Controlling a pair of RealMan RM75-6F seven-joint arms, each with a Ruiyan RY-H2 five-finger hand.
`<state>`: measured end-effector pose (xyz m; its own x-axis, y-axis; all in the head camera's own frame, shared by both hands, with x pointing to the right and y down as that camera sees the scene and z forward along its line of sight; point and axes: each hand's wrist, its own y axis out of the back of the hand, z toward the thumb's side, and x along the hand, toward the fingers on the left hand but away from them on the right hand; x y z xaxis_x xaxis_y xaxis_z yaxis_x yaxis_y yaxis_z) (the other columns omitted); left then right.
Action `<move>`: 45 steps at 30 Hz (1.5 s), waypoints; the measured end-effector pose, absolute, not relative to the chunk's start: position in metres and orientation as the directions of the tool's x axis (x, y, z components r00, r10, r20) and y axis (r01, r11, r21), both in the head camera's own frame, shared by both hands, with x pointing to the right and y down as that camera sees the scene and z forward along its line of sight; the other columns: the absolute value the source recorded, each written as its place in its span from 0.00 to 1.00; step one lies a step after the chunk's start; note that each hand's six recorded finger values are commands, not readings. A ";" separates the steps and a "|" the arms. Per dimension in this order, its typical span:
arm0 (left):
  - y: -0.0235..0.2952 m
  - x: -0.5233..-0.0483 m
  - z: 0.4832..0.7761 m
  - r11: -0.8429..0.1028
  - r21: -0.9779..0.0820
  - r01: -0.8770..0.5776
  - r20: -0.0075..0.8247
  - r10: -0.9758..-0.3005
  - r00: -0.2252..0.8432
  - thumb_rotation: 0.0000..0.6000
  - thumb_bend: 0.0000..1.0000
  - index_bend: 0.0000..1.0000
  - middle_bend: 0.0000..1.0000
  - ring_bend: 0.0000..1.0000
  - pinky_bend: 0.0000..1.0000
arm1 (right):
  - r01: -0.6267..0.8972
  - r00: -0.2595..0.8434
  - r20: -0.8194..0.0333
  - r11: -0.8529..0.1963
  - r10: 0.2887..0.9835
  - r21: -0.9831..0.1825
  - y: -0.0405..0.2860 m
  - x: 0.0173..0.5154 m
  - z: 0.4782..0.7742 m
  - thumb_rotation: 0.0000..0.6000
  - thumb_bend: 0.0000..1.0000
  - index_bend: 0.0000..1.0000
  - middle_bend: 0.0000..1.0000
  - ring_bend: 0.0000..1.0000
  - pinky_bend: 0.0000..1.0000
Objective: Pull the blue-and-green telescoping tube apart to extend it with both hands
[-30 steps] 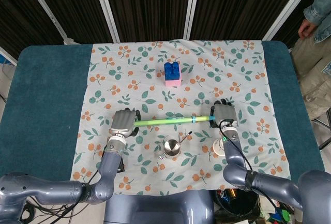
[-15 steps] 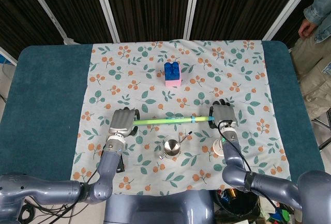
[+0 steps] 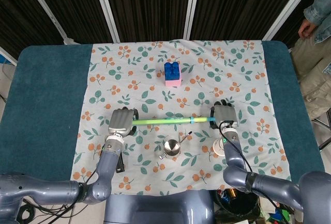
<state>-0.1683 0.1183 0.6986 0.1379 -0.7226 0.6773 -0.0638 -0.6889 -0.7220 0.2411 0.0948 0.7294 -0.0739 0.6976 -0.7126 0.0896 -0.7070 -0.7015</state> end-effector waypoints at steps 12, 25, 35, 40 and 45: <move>0.112 -0.206 0.691 -0.677 -0.734 -0.044 0.671 -0.734 0.102 1.00 0.42 0.58 0.45 0.27 0.39 | 0.065 -0.126 -0.688 -0.686 0.715 -0.725 0.088 0.273 0.721 1.00 0.43 0.68 0.20 0.09 0.14; 0.105 -0.264 0.687 -0.669 -0.743 -0.020 0.669 -0.743 0.031 1.00 0.42 0.59 0.45 0.27 0.39 | 0.041 -0.172 -0.673 -0.678 0.719 -0.734 0.087 0.302 0.715 1.00 0.43 0.69 0.20 0.08 0.14; 0.105 -0.285 0.687 -0.673 -0.739 -0.015 0.673 -0.740 0.008 1.00 0.42 0.59 0.45 0.27 0.39 | 0.017 -0.201 -0.660 -0.671 0.724 -0.741 0.083 0.318 0.712 1.00 0.43 0.69 0.20 0.08 0.14; 0.105 -0.291 0.687 -0.673 -0.739 -0.014 0.673 -0.739 0.001 1.00 0.42 0.59 0.45 0.27 0.39 | 0.010 -0.218 -0.653 -0.667 0.725 -0.745 0.080 0.327 0.710 1.00 0.43 0.69 0.20 0.08 0.14; 0.103 -0.297 0.686 -0.669 -0.743 -0.011 0.669 -0.743 -0.009 1.00 0.42 0.59 0.45 0.27 0.39 | 0.010 -0.239 -0.648 -0.665 0.723 -0.747 0.079 0.336 0.709 1.00 0.43 0.69 0.20 0.08 0.14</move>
<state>-0.2968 0.1032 0.6862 -0.0089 -0.7434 0.6688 -0.0105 -0.6687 -0.7434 0.3360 0.0786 0.7088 -0.2392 0.7234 -0.6477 0.0099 -0.6652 -0.7466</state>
